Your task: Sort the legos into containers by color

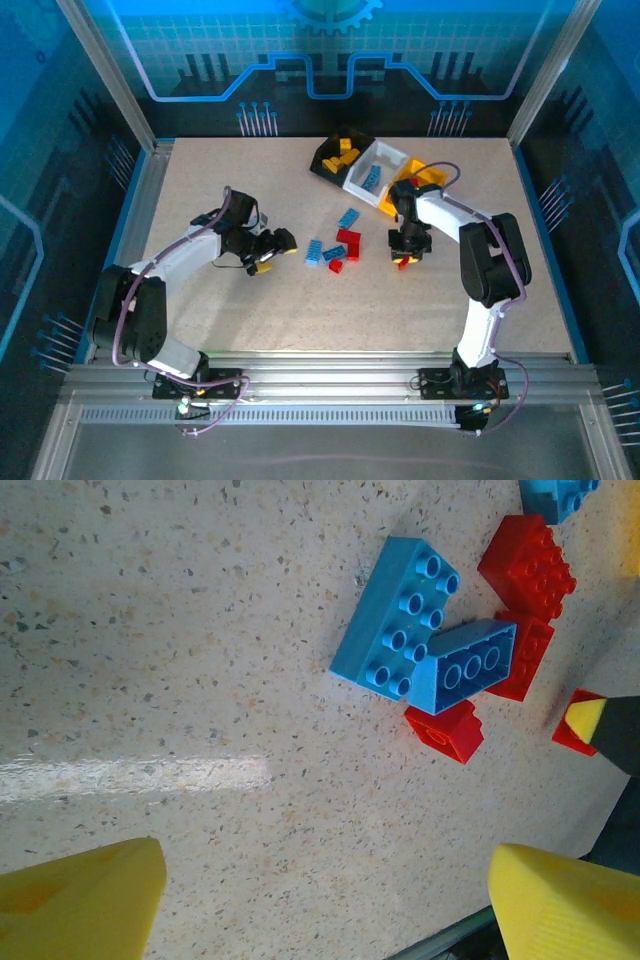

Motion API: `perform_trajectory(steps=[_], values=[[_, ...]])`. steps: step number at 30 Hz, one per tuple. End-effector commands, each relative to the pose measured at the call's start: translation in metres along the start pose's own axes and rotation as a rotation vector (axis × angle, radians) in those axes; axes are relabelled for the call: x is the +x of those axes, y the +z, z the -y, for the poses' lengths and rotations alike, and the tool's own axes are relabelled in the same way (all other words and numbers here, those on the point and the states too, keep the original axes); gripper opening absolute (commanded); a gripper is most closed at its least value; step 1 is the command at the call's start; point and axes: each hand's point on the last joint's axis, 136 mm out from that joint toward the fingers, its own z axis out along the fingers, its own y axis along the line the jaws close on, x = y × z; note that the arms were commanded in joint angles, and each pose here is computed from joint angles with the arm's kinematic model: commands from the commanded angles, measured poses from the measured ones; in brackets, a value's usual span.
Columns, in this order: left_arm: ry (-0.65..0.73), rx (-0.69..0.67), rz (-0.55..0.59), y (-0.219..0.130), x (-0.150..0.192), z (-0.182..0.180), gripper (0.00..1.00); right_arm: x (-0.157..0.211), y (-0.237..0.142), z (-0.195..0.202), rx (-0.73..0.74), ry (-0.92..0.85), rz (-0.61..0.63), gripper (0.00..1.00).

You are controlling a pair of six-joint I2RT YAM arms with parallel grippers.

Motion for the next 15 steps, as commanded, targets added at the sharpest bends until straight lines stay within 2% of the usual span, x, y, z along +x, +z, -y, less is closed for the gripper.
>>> perform_trajectory(steps=[1,6,15], values=[[-0.001,0.012,-0.002,0.0,-0.001,0.006,0.85,-0.023,-0.047,-0.011,-0.088,0.02,0.102,0.25],[0.0,0.014,-0.007,0.001,-0.001,0.008,0.85,-0.065,-0.084,-0.014,-0.154,0.054,0.2,0.25],[0.021,-0.009,-0.015,-0.004,0.003,0.005,0.86,-0.135,-0.094,0.005,-0.191,0.138,0.252,0.25]])
